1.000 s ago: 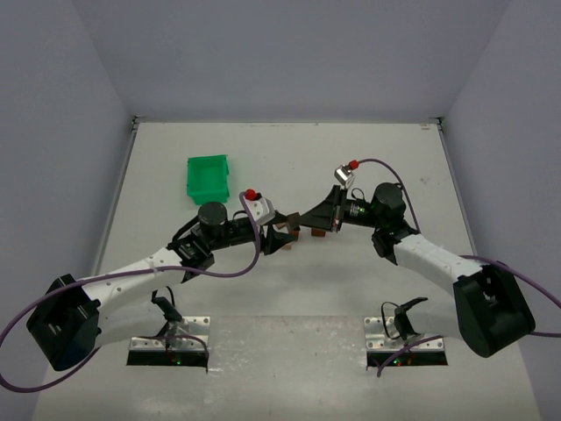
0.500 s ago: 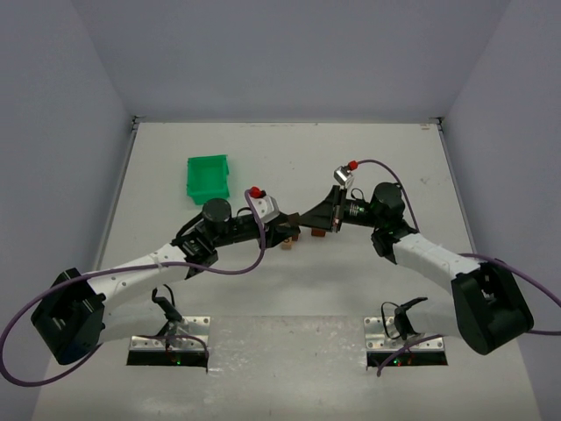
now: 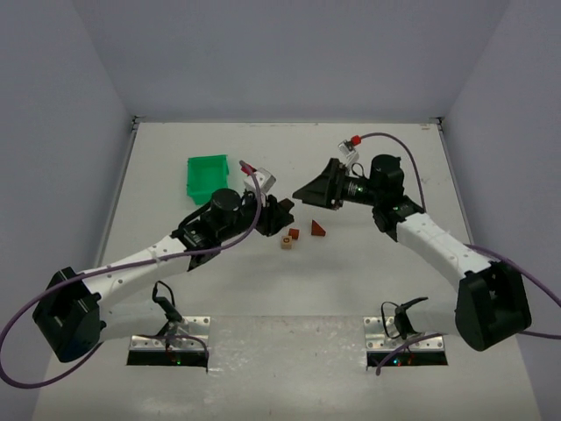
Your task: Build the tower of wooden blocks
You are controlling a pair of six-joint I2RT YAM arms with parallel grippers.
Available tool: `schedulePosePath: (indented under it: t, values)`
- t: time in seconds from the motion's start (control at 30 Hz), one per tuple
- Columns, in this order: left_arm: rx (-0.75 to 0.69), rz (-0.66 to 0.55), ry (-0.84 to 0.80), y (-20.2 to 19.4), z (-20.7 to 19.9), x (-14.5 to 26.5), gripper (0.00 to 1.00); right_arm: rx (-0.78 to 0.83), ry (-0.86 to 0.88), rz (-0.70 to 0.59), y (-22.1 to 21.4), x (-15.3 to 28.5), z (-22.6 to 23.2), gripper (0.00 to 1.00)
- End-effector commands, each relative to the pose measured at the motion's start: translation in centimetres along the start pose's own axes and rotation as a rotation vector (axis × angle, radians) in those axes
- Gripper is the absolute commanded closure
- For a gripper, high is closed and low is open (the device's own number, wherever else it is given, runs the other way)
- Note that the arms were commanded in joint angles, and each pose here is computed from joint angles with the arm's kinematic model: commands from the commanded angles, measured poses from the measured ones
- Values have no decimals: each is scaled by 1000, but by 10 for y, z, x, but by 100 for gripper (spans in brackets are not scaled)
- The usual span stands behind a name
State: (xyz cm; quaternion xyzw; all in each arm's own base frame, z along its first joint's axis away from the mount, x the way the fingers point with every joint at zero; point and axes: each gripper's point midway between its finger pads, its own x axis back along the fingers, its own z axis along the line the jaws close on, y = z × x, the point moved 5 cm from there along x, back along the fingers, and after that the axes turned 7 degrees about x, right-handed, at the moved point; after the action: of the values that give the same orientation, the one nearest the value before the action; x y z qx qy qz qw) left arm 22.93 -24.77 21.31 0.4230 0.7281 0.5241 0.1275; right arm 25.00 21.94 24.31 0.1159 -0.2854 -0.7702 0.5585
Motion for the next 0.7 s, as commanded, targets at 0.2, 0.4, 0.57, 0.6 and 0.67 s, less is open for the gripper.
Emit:
schedulePosePath:
  t: [0.2,0.4,0.57,0.6,0.67]
  values:
    - [424,149,741,-9,50,30,100,306,-922,-233,14,87,-78,1]
    - [446,290,835,-33,64,16,100,276,-1068,-197,-31,114,-112,1]
    - [503,385,905,-55,93,-4,100,302,-1128,-207,-40,126,-121,1]
    - [498,398,893,-56,95,-9,100,304,-1140,-206,-41,127,-123,1]
    - [489,440,875,-60,100,-17,100,302,-1155,-207,-42,129,-124,1]
